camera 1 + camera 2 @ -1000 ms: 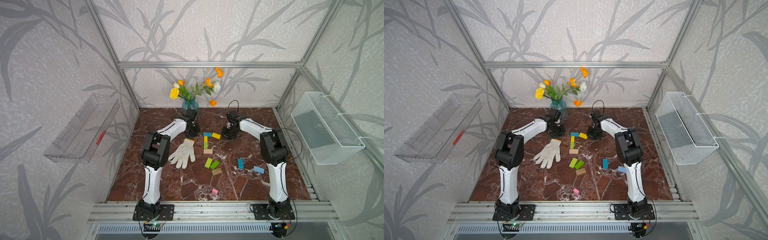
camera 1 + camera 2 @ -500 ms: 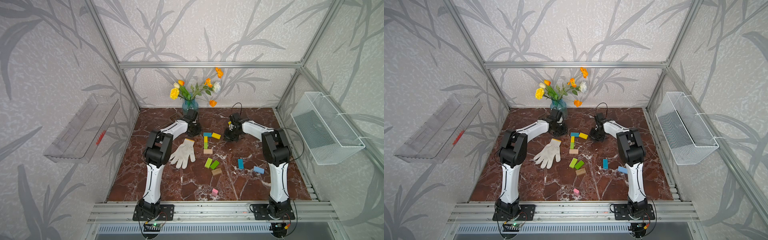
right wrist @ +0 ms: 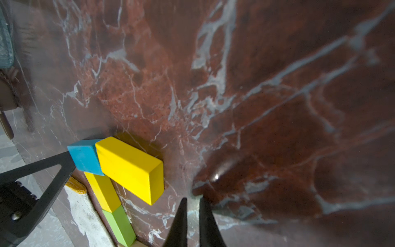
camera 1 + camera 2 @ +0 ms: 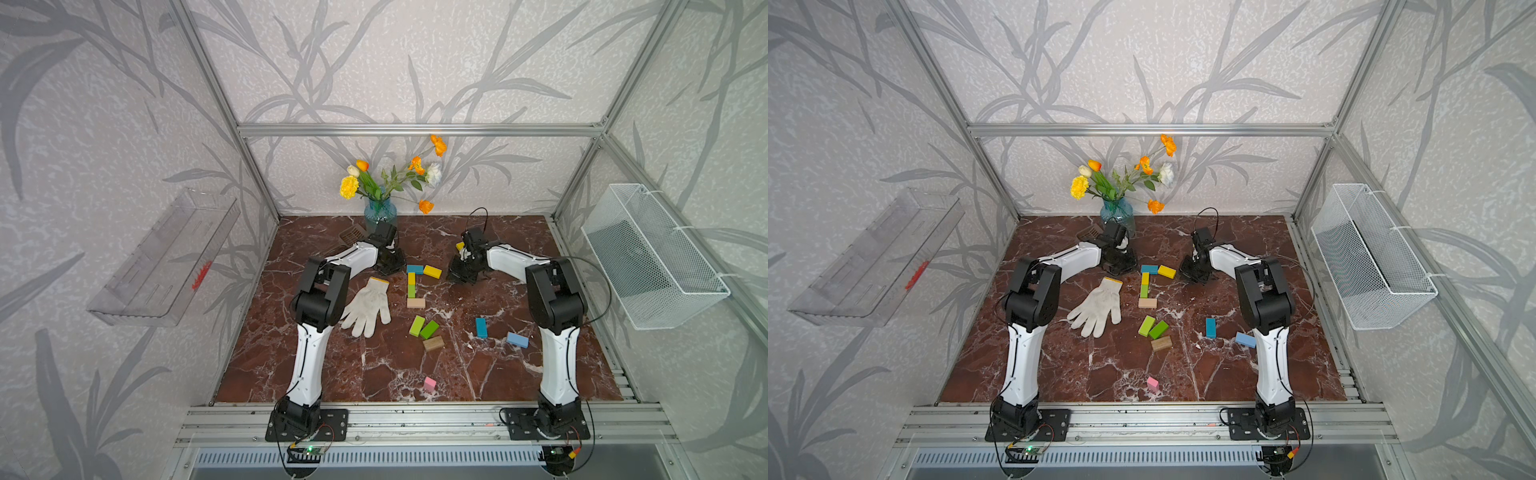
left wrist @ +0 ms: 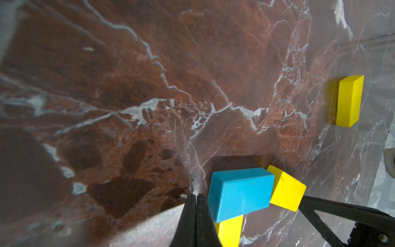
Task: Assemble the letter c with building blocks
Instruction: Assemble the building block at the center of the board.
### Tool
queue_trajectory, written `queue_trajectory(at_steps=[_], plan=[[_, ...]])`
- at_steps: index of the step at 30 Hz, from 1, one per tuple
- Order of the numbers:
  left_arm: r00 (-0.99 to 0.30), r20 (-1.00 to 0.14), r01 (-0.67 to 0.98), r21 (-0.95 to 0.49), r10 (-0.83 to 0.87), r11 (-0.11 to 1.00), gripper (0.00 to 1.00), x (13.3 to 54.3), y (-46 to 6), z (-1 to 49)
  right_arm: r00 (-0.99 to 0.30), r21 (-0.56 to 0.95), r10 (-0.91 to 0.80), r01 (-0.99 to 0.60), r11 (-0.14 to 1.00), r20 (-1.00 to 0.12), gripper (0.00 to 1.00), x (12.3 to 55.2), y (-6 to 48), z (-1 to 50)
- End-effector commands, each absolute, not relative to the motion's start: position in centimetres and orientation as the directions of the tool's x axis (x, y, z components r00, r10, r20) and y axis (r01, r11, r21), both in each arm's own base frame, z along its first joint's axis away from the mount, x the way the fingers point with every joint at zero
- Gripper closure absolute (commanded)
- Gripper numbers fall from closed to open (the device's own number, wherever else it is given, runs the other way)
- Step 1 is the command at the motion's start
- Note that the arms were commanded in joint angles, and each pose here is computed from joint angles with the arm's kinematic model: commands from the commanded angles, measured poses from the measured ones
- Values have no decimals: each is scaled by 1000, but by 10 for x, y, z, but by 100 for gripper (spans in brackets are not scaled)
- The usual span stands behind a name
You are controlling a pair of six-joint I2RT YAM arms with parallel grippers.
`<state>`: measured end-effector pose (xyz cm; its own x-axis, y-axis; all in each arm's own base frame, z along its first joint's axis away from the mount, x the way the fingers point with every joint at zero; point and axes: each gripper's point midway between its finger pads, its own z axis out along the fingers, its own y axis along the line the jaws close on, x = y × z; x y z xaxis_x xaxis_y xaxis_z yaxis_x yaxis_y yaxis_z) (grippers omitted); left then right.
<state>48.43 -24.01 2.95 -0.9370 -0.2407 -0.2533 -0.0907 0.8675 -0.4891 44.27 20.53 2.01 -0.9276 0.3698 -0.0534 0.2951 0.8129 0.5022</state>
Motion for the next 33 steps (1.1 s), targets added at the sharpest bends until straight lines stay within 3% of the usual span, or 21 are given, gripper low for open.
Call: queue_trajectory(at_steps=[1,33], plan=[[-934,-276,-56,-517,-228,854,100,495,-245,37,-921,497,387,313,809,-51,86,441,200,21],[-943,-253,-49,-535,-216,843,100,493,-252,30,-909,501,411,328,801,-62,86,448,196,25]])
